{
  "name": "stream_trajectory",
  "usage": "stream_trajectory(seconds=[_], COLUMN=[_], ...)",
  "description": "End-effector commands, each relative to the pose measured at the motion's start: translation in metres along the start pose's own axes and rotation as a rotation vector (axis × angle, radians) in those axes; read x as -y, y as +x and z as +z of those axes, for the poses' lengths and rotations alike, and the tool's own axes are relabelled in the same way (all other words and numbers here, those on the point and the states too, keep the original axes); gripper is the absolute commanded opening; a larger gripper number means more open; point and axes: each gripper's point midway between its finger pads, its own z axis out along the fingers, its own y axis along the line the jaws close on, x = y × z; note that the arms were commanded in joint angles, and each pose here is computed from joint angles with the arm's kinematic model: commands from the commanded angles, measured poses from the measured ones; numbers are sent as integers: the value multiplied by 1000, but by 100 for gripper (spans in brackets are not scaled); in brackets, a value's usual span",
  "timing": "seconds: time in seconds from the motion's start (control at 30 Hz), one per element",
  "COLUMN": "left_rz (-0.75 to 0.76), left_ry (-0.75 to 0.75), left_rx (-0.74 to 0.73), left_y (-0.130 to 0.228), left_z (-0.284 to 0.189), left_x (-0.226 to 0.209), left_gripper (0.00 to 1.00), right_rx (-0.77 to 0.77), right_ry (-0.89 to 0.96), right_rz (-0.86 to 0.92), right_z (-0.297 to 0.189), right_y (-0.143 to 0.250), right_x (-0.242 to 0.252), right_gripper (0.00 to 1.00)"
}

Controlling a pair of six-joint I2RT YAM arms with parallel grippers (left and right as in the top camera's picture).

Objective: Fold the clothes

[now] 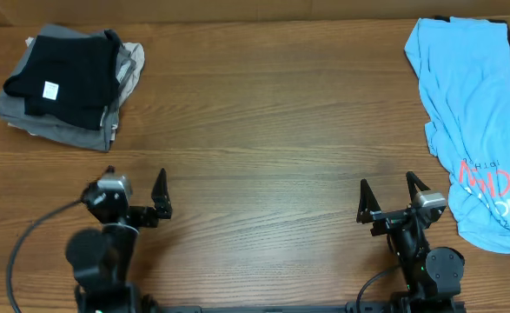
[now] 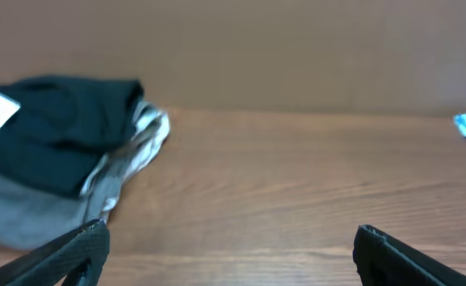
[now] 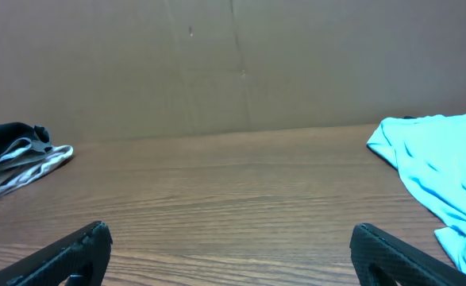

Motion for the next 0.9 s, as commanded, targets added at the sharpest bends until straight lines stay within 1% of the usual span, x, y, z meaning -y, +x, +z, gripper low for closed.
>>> stream_trajectory(seconds=[0.0,0.23,0.37,0.53,0.87], left_rz=[14,28,17,37,37], left_ry=[30,41,39,39,42], left_rx=[69,111,71,101,101], left_y=[10,29,43,37,37], left_z=[-6,-9,-10,-13,-13], left_x=[10,14,13,14,15], left_gripper=[100,100,100,100,100], right_rx=[7,7,8,7,7], right_ry=[12,12,12,12,12], right_rz=[2,3,3,3,3], right_z=[0,0,0,0,0], right_y=[1,1,1,1,1], right_x=[3,3,3,3,3], right_gripper=[100,100,100,100,100])
